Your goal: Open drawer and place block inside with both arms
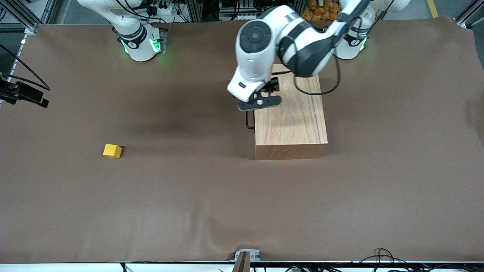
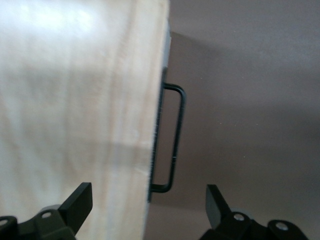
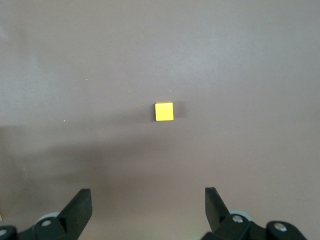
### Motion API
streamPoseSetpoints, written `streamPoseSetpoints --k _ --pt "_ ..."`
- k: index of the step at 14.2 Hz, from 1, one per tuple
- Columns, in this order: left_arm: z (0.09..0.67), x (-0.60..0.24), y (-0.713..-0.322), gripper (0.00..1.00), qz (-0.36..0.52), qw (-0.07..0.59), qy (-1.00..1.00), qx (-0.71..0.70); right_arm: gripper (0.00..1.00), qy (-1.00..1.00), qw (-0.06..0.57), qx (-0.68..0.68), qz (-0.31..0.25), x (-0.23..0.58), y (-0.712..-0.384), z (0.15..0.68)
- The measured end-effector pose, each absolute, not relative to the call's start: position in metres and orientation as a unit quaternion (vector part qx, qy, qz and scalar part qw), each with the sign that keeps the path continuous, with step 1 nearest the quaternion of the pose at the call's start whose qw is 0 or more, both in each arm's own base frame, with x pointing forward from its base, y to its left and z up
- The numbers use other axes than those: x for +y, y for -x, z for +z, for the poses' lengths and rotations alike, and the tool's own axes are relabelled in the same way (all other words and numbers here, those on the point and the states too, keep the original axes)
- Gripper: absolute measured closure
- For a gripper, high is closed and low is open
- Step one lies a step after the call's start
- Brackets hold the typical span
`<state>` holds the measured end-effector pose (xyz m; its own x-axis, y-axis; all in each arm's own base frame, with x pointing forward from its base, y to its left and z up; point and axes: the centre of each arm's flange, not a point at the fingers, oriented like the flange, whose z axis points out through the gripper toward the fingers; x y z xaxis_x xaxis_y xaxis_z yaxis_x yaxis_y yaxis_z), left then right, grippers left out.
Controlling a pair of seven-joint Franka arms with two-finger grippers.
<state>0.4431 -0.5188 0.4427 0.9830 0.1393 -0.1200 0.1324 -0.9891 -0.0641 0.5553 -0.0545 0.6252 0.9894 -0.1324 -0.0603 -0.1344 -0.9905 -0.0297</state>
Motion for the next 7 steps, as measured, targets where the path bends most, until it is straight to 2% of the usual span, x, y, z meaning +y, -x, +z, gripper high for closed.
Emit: streamPoseSetpoints --k 7 --pt "0.380 -0.587 -0.410 0.00 -0.011 0.054 0.995 -0.089 0.00 0.997 0.017 0.068 0.037 -0.056 -0.554 0.621"
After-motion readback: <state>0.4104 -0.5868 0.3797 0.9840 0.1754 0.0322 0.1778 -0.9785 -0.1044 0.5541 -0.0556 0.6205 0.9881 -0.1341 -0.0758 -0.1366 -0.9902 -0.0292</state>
